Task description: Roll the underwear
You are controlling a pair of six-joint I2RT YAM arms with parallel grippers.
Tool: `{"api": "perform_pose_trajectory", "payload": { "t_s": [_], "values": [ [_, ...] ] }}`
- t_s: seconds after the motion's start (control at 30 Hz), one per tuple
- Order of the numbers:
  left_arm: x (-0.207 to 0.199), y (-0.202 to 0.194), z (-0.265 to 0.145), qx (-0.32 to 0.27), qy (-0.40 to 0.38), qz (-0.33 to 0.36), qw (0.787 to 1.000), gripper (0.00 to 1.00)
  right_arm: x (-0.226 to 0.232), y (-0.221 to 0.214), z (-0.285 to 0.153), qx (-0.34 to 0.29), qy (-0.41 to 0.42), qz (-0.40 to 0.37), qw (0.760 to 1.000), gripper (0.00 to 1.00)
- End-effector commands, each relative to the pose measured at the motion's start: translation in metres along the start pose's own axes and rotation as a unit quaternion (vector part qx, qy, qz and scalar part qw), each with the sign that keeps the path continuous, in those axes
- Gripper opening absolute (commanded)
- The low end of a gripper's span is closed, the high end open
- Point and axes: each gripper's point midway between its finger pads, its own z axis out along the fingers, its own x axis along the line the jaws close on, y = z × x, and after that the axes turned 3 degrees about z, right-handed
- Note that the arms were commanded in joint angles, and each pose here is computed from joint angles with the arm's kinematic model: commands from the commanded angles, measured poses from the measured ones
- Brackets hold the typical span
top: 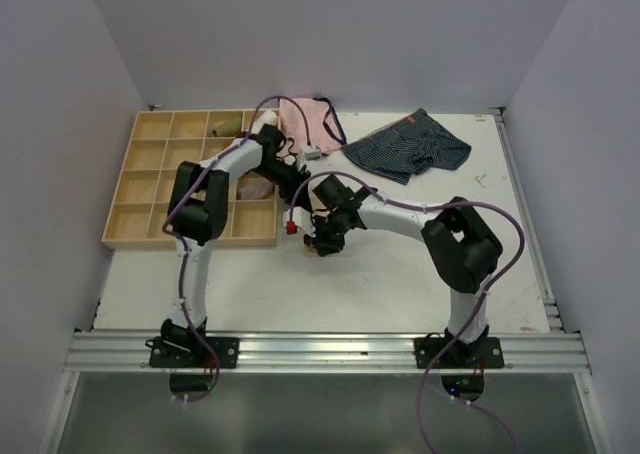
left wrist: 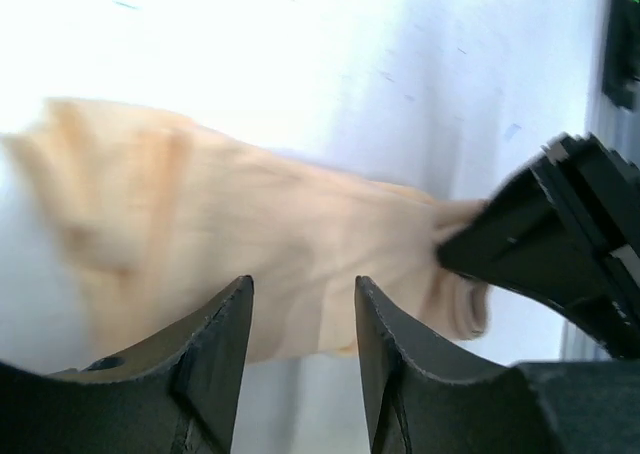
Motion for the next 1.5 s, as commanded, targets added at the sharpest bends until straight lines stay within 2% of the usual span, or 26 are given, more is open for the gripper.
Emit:
{"api": "perform_pose_trajectory", "payload": {
  "t_s": [0.0,0.03,0.1,0.17,0.2,0.27,0.3,0.37,0.43,0.47,0.53,0.57,0.63,0.67,0.7,0.73,0.77,0.83,0.87,0.97,1.03,1.07,1.1,1.2,1.33,1.47],
  "values": [
    [0.034,0.073,-0.061,-0.083,0.130,0.070,0.986,0.49,0.023,0.012,0.004,-0.014,0.072,0.013,0.997,0.00],
    [0.047,0.083,-0.081,-0.105,0.163,0.080,0.978,0.50,0.025,0.013,0.005,-0.015,0.082,0.022,0.996,0.00],
    [0.046,0.095,-0.109,-0.139,0.196,0.072,0.968,0.50,0.026,0.017,0.009,-0.021,0.109,0.045,0.993,0.00],
    [0.045,0.117,-0.159,-0.191,0.254,0.098,0.943,0.51,0.029,0.015,0.010,-0.018,0.135,0.080,0.987,0.00],
    [0.044,0.112,-0.166,-0.199,0.264,0.097,0.939,0.52,0.024,0.022,0.008,-0.024,0.136,0.088,0.986,0.00],
    [0.031,0.124,-0.210,-0.231,0.311,0.132,0.912,0.52,0.030,0.018,0.015,-0.018,0.173,0.134,0.976,0.00],
    [0.030,0.110,-0.213,-0.230,0.321,0.124,0.911,0.52,0.022,0.023,0.013,-0.024,0.176,0.149,0.973,0.00],
    [0.010,0.113,-0.242,-0.242,0.355,0.171,0.886,0.53,0.026,0.017,0.019,-0.011,0.208,0.198,0.958,0.00],
    [0.005,0.087,-0.236,-0.224,0.362,0.183,0.886,0.53,0.021,0.023,0.020,-0.014,0.223,0.228,0.948,0.00],
    [-0.011,0.086,-0.241,-0.211,0.373,0.231,0.873,0.53,0.022,0.022,0.019,-0.006,0.228,0.246,0.942,0.00],
    [-0.020,0.057,-0.221,-0.189,0.358,0.246,0.881,0.53,0.020,0.030,0.018,-0.005,0.234,0.270,0.934,0.00],
    [-0.034,0.055,-0.222,-0.177,0.362,0.292,0.868,0.53,0.025,0.026,0.021,0.008,0.247,0.291,0.924,0.00],
    [-0.041,0.023,-0.200,-0.151,0.342,0.299,0.878,0.54,0.025,0.030,0.021,0.013,0.254,0.318,0.913,0.00],
    [-0.052,0.021,-0.197,-0.136,0.342,0.343,0.864,0.54,0.027,0.026,0.025,0.020,0.262,0.336,0.905,0.00],
    [-0.056,0.000,-0.181,-0.120,0.325,0.340,0.874,0.54,0.026,0.025,0.027,0.024,0.263,0.347,0.900,0.00],
    [-0.062,-0.005,-0.170,-0.109,0.313,0.359,0.873,0.54,0.025,0.025,0.029,0.029,0.265,0.363,0.893,0.00],
    [-0.072,-0.007,-0.168,-0.096,0.312,0.400,0.856,0.54,0.030,0.021,0.029,0.044,0.276,0.381,0.881,0.00],
    [-0.081,-0.034,-0.143,-0.073,0.284,0.414,0.862,0.54,0.030,0.019,0.039,0.060,0.292,0.413,0.861,0.00],
    [-0.092,-0.035,-0.133,-0.057,0.273,0.458,0.844,0.54,0.032,0.019,0.040,0.063,0.300,0.425,0.852,0.00],
    [-0.112,-0.057,-0.100,-0.032,0.231,0.507,0.829,0.54,0.031,0.015,0.051,0.065,0.302,0.446,0.840,0.00],
    [-0.117,-0.072,-0.083,-0.022,0.213,0.520,0.827,0.56,0.035,0.009,0.056,0.070,0.315,0.463,0.826,0.00],
    [-0.122,-0.074,-0.074,-0.014,0.204,0.536,0.819,0.57,0.034,0.008,0.057,0.069,0.318,0.469,0.821,0.00],
    [-0.122,-0.084,-0.066,-0.006,0.196,0.536,0.821,0.57,0.035,0.005,0.059,0.070,0.320,0.472,0.818,0.00],
    [-0.123,-0.087,-0.049,0.006,0.189,0.557,0.809,0.58,0.034,-0.001,0.063,0.074,0.321,0.483,0.812,0.00],
    [-0.122,-0.089,-0.029,0.021,0.173,0.551,0.816,0.59,0.034,-0.004,0.067,0.075,0.325,0.499,0.800,0.00],
    [-0.119,-0.088,-0.014,0.033,0.177,0.556,0.811,0.59,0.033,-0.007,0.070,0.077,0.327,0.505,0.795,0.00]
  ]
}}
